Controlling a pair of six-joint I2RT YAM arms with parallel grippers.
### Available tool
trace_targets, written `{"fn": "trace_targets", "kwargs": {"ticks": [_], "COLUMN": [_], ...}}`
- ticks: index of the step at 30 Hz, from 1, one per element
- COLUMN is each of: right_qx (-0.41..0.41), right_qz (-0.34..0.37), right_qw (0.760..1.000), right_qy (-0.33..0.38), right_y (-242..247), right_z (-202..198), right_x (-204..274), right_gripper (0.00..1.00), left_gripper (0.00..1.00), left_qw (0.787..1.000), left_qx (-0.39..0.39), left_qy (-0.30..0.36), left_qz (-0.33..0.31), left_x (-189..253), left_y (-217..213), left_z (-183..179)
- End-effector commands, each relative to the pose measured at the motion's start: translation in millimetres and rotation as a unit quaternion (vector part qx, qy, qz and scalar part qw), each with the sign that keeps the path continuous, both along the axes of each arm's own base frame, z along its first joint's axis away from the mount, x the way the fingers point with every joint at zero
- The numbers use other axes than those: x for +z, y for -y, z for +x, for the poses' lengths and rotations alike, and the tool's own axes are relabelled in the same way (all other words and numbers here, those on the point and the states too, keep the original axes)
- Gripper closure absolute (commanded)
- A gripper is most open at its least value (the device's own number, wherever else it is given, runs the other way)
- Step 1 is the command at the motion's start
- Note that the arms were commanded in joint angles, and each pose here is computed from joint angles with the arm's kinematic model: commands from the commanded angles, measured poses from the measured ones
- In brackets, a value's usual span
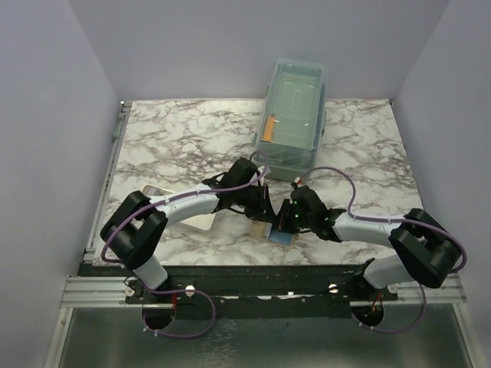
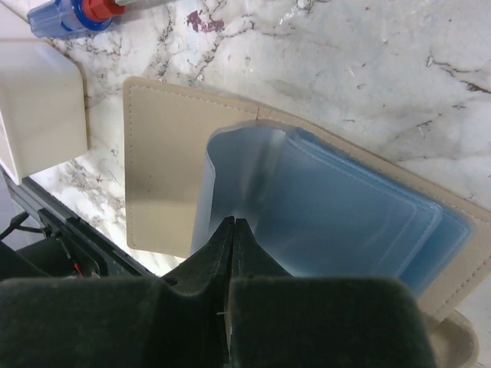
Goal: Put the credit cards into the card holder
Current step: Open the card holder at the center of the board.
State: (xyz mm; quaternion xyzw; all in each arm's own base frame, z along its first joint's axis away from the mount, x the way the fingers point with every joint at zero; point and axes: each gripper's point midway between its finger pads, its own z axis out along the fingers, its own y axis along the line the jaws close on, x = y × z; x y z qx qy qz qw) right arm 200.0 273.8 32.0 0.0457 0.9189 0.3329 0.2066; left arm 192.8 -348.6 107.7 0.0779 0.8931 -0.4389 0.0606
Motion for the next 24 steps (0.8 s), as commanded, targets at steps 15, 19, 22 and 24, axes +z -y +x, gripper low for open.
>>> {"fn": "trace_targets", "kwargs": {"ticks": [15,19,22,24], "right_qx": [-0.053,-0.080,-0.088,-0.096], "right_qz": [0.027,-0.022,-0.046,-0.063], "right_qw": [0.998,0.996,0.994,0.992], "right_qy": [-0.027,-0.043,-0.052,-0.056], "right_y": [26,45,54,60], "right_z": [-8,-13,-16,-16], "right_x": [-10,-16,-17,-18], "right_gripper": [1.00,1.00,1.00,1.00], "left_gripper": [1.00,1.00,1.00,1.00], "left_qw": [0.995,0.990,0.989,0.988], "left_qx": [0.052,0.060,0.061,0.062], "left_qy": [-0.033,-0.026,-0.024,-0.022], "left_qz": [0.078,0.126,0.134,0.140], "left_x": [-59,-75,-78,-78], "left_y": [-19,-34,-37,-39], "left_z": [8,13,15,16]}}
